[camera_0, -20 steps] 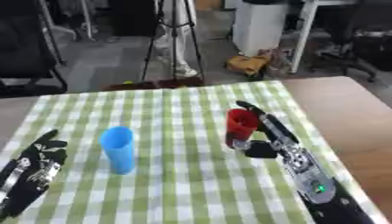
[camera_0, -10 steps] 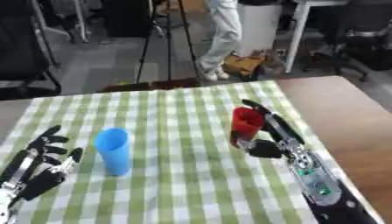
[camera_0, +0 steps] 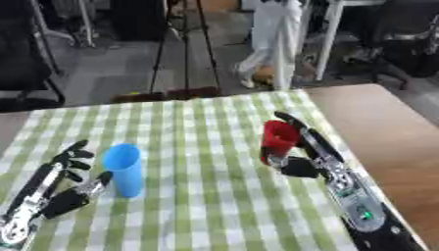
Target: Pour the contents of one cup into another cup.
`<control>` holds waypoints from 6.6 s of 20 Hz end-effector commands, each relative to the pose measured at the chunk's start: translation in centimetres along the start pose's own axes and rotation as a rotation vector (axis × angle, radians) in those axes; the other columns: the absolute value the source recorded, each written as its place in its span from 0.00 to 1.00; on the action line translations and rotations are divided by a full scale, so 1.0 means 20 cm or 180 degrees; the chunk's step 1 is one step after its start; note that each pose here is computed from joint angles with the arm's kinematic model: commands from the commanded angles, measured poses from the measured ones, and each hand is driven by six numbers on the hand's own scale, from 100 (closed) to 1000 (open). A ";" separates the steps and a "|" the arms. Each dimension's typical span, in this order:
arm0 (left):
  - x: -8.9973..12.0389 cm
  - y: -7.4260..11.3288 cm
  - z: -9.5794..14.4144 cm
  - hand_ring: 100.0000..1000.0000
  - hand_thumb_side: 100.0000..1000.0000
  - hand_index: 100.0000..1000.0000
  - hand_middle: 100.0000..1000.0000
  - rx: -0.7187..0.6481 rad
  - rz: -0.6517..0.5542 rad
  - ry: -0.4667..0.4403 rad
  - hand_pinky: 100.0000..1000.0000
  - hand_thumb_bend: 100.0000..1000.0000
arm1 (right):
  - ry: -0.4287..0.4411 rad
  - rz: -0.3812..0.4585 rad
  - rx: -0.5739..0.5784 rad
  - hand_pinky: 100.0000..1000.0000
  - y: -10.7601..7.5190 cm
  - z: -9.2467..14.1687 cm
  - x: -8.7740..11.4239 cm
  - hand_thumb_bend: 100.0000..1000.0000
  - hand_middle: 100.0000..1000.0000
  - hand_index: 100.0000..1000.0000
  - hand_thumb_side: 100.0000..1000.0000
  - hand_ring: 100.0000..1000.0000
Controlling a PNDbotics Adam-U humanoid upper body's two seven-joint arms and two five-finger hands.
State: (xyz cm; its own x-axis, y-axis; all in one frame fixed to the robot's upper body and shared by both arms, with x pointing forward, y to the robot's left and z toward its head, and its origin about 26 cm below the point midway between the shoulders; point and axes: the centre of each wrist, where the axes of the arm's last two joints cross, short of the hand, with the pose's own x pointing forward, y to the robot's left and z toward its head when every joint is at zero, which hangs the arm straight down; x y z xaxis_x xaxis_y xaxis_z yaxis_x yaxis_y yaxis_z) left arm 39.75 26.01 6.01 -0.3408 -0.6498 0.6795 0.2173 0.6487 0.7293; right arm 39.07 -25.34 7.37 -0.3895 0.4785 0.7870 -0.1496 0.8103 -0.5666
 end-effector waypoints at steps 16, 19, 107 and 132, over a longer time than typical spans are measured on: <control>-0.05 -0.07 -0.11 0.70 0.53 0.97 0.74 0.0288 -0.0228 0.0132 0.59 0.49 | -0.0097 0.0032 -0.0067 0.47 -0.05 -0.03 0.05 0.00 0.33 0.99 0.08 0.43; -0.04 -0.08 -0.13 0.69 0.53 0.97 0.74 0.0297 -0.0203 0.0087 0.58 0.49 | -0.0099 0.0029 -0.0067 0.47 -0.05 -0.03 0.05 0.00 0.33 0.99 0.08 0.43; 0.27 0.07 0.11 0.40 0.45 0.73 0.45 -0.0596 0.0925 -0.1359 0.23 0.00 | -0.0526 0.0708 -0.0315 0.46 -0.47 -0.15 0.16 0.00 0.33 0.98 0.10 0.42; 0.19 -0.11 0.00 0.39 0.43 0.68 0.42 -0.0551 0.0880 -0.1466 0.23 0.00 | -0.1382 0.0961 0.0203 0.46 -0.39 -0.44 0.50 0.00 0.33 0.98 0.10 0.41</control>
State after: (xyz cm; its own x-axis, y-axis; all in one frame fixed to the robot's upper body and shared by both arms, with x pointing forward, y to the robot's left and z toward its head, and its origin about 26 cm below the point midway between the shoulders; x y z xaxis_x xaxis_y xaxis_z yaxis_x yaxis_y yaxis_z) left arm 37.52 22.38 6.03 -0.5773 -0.2075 0.7897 0.5010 0.6737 0.5432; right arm 44.15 -24.03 20.54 -0.7417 0.4916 0.4564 -0.0461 0.6415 -0.7657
